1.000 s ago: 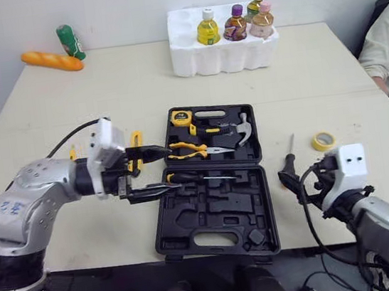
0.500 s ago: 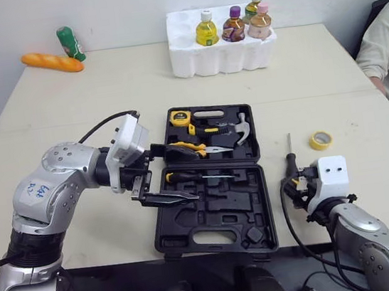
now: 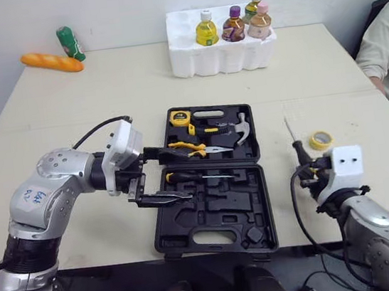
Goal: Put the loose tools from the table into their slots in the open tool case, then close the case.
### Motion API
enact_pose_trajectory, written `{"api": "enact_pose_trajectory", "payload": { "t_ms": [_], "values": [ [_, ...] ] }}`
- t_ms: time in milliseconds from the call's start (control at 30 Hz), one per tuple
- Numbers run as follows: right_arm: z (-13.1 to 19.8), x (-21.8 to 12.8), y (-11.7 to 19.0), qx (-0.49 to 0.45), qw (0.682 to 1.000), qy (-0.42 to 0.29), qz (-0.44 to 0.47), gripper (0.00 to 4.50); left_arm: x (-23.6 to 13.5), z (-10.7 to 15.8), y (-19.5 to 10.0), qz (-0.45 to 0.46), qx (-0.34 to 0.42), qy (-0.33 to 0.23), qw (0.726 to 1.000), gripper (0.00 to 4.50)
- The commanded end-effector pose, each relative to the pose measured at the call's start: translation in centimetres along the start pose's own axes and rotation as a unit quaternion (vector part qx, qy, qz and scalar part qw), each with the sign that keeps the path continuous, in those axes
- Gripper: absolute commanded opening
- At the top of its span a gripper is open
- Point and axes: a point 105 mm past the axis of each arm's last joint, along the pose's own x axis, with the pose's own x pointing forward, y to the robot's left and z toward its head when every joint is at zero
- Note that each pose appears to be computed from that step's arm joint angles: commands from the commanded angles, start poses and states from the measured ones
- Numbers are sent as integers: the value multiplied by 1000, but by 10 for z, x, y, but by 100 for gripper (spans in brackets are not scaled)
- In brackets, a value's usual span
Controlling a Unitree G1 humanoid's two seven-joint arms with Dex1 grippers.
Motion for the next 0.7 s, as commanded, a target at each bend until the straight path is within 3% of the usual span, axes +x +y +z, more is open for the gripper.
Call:
{"api": "enact_pose_trajectory", "payload": {
  "t_ms": [33,133,300,500,700],
  "values": [
    [30,-15,26,-51,986,-22,158,90,-23,2,-3,32,9,19,999,450],
    [39,-25,48,-116,945,21,304,90,-50,-14,-3,67,-12,69,995,450],
    [43,-33,74,-188,869,93,449,90,-72,-29,-7,88,-23,118,989,450],
    [38,-13,83,-247,831,141,479,90,-68,-34,-9,84,-12,130,988,450],
    [25,3,77,-290,814,167,474,90,-63,-34,-6,83,2,130,988,450]
  ]
}}
